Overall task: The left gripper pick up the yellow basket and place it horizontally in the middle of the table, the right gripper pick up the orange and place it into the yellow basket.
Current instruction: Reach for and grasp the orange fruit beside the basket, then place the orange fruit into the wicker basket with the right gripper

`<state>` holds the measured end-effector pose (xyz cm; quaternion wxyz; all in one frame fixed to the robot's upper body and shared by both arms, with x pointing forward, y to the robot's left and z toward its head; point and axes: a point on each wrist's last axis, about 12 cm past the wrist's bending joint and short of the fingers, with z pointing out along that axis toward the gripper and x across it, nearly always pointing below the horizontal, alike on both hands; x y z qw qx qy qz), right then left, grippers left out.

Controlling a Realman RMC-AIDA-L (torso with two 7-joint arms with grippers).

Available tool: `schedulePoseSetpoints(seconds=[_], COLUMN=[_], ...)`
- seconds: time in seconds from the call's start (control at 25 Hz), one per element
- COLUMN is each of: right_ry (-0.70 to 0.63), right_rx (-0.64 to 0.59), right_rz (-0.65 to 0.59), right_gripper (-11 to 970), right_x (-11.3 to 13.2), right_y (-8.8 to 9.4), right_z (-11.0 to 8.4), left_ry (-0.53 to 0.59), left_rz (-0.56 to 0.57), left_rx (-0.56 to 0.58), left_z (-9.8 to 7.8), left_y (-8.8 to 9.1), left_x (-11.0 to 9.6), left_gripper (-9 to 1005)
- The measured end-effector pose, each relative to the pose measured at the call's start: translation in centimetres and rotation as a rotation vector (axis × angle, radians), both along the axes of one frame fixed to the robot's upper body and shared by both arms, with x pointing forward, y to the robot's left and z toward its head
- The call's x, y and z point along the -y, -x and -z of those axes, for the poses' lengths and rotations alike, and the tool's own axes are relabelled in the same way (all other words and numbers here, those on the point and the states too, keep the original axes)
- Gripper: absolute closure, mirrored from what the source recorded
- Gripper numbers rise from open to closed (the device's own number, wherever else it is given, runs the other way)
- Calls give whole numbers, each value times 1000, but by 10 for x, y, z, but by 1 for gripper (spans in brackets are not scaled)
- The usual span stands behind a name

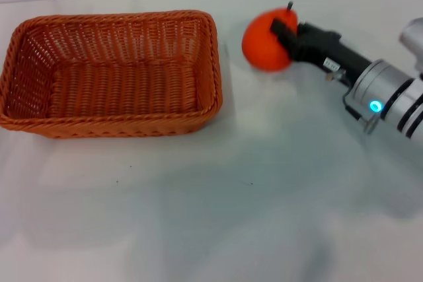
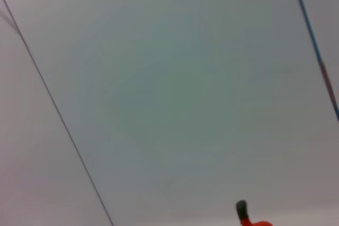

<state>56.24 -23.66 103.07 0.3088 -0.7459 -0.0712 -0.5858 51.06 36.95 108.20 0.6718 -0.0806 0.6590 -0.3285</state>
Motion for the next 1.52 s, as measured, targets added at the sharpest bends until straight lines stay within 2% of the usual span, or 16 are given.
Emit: schedulePoseSetpoints(seconds=[0.16, 0.32, 0.64, 0.72, 0.84, 1.16, 1.52], right_ry=[-80, -131, -170, -154, -131, -143, -147], right_rx=[124, 213, 200, 192, 170, 118, 127], right_rz=[-10, -77, -309, -369, -428, -425, -420], right_gripper=[727, 744, 792, 841, 862, 896, 721], right_x=[2, -9, -61, -76, -93, -94, -94], right_y=[1, -6, -24, -24, -25, -26, -27], right_z=[-20, -41, -67, -69, -70, -67, -69], left_ry=[-1, 1, 8, 9, 9, 8, -2], left_rz=[2, 1, 6, 7, 9, 10, 32], left_rx=[-2, -3, -6, -5, -4, -2, -4], left_z=[0, 1, 2, 1, 1, 1, 0], left_y=[0, 0, -1, -2, -2, -3, -5], left_x=[1, 1, 3, 3, 4, 4, 7], left_gripper=[199, 200, 202, 203, 203, 202, 202])
